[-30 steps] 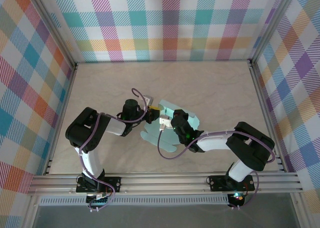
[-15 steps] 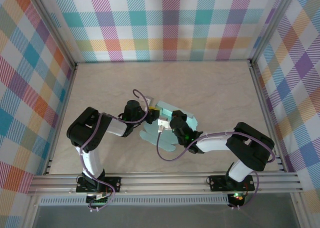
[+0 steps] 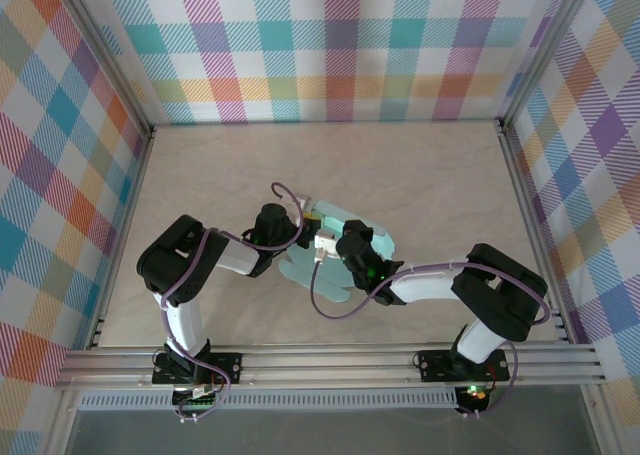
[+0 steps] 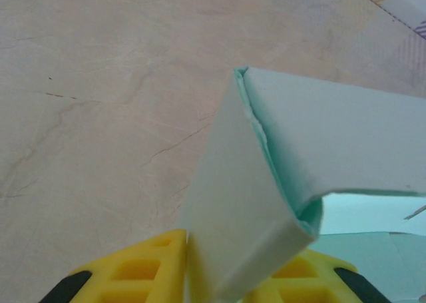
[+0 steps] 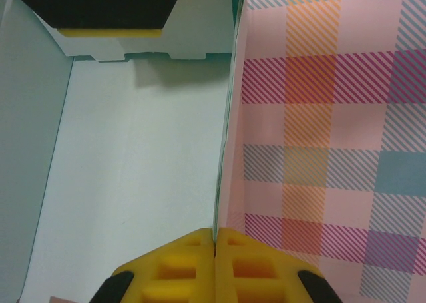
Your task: Fold the paper box
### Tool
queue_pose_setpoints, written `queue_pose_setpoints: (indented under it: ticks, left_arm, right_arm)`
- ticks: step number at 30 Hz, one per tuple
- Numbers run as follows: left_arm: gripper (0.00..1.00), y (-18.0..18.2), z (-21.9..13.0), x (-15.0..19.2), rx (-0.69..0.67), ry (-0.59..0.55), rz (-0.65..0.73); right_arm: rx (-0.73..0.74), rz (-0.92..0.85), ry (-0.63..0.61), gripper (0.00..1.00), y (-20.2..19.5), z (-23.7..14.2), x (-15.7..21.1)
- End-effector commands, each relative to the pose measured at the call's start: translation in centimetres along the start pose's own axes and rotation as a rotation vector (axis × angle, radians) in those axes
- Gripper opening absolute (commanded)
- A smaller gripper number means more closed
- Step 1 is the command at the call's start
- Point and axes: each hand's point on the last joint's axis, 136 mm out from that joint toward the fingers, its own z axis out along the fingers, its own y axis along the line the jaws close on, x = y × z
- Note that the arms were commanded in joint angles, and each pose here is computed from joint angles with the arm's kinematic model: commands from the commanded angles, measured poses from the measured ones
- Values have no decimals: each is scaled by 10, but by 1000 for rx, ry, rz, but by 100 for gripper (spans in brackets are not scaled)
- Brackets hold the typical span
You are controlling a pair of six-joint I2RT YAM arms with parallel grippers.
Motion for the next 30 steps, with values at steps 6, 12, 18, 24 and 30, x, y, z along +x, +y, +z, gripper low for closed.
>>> queue_pose_setpoints:
  ticks: [6, 12, 18, 24, 30]
  left_arm:
    - [15, -16, 4, -7, 39, -35, -35]
    - [14, -16, 7, -4, 39, -29, -34]
    - [9, -17, 6, -2, 43, -21, -22]
    - [9, -14, 5, -1, 23, -15, 9]
    - [11, -11, 5, -3, 6, -8, 28]
  right_arm:
    - [-82, -17, -28, 0, 25, 1, -10]
    - [-74, -11, -31, 0, 23, 1, -12]
    - [-86, 31, -28, 23, 22, -1, -11]
    - [-136, 184, -42, 56, 15, -17, -5]
    - [-266, 415, -100, 68, -3, -52, -8]
